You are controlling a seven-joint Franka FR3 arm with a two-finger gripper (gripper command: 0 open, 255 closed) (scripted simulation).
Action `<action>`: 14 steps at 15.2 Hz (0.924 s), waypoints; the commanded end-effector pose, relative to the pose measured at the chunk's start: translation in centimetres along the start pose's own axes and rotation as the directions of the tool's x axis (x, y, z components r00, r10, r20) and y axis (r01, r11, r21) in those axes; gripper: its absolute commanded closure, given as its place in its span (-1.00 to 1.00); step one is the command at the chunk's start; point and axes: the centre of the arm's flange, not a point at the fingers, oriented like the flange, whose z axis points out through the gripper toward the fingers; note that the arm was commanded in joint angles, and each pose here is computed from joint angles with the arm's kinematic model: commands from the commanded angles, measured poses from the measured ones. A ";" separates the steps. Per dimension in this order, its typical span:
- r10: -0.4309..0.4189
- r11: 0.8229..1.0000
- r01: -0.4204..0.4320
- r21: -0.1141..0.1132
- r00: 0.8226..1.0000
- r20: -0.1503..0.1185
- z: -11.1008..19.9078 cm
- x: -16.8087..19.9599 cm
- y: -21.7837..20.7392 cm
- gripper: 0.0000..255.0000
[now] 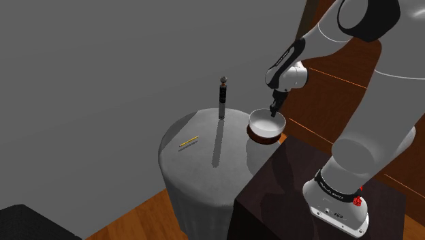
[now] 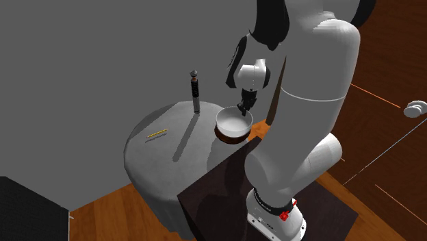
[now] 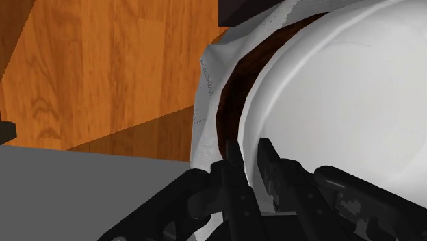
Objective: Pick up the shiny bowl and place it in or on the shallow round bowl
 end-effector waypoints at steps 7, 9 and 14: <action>0.000 1.000 0.000 0.000 1.000 -0.001 0.0 0.0 0.0 -1.00; 0.000 1.000 0.000 0.000 1.000 -0.001 0.0 0.0 0.0 -1.00; 0.000 1.000 0.000 0.000 1.000 -0.001 -5.0 0.0 0.0 -1.00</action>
